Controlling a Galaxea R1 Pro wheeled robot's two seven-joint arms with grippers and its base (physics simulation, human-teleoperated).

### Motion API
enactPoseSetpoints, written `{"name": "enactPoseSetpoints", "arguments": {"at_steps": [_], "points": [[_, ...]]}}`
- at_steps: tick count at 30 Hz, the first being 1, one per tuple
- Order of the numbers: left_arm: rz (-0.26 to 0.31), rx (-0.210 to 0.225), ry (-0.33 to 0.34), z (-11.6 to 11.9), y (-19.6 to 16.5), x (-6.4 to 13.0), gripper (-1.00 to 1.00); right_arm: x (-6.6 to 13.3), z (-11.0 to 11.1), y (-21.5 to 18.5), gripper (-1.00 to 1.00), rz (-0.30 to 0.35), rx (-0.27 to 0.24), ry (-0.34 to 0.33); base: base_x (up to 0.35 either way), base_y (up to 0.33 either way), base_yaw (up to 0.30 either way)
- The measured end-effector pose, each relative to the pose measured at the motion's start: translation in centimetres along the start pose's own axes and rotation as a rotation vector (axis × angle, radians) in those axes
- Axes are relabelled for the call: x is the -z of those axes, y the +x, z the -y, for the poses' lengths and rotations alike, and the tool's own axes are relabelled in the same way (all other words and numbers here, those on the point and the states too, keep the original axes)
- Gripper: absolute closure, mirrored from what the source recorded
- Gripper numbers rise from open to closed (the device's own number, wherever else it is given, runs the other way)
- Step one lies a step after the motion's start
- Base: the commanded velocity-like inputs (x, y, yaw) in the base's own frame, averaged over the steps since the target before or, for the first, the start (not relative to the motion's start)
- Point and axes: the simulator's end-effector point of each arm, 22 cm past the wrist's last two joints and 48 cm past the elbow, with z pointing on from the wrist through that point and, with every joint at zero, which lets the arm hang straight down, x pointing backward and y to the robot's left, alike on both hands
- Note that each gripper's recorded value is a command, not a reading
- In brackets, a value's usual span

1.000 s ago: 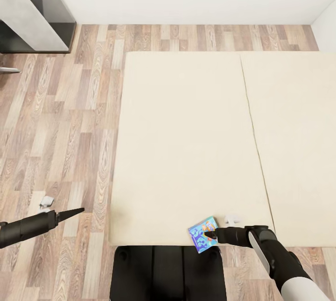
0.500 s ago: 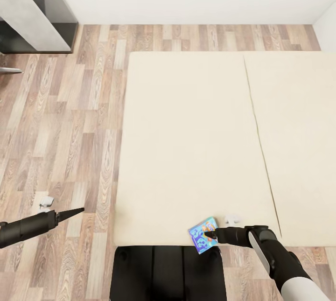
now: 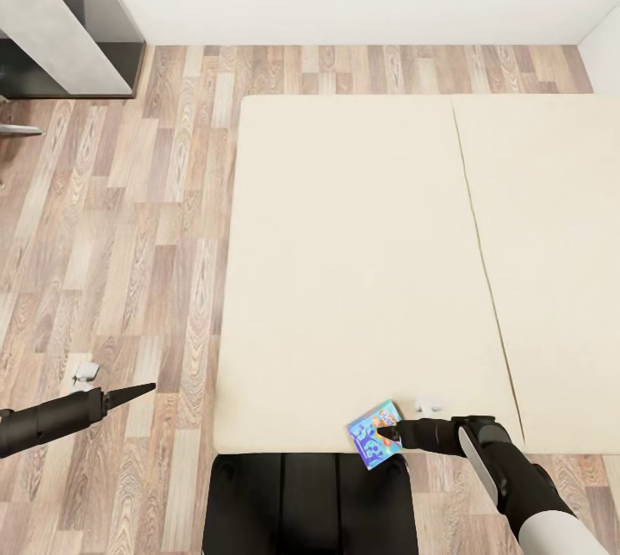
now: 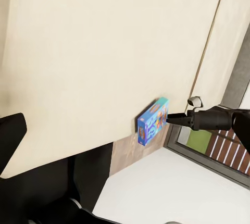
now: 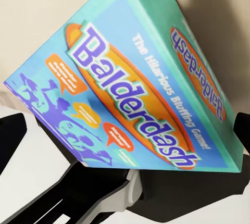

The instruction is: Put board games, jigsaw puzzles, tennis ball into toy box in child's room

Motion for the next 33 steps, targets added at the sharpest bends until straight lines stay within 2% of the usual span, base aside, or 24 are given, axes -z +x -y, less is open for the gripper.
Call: {"name": "enactPoseSetpoints", "arguments": {"at_steps": [8,16,33], "points": [[0.000,0.000,-0.001,-0.02,0.00,0.00,-1.00,0.00,0.00,0.00,-1.00,0.000,0.000,0.000,0.000,0.023,0.000],[-0.001,0.000,-0.001,-0.02,0.03,-0.03,-1.00,0.01,0.01,0.00,-1.00,0.000,0.000,0.000,0.000,0.151,0.000],[-0.002,0.000,-0.001,-0.01,0.03,-0.04,-1.00,0.04,0.10,0.04,-1.00,-0.002,0.000,0.002,0.000,0.012,0.000]]}}
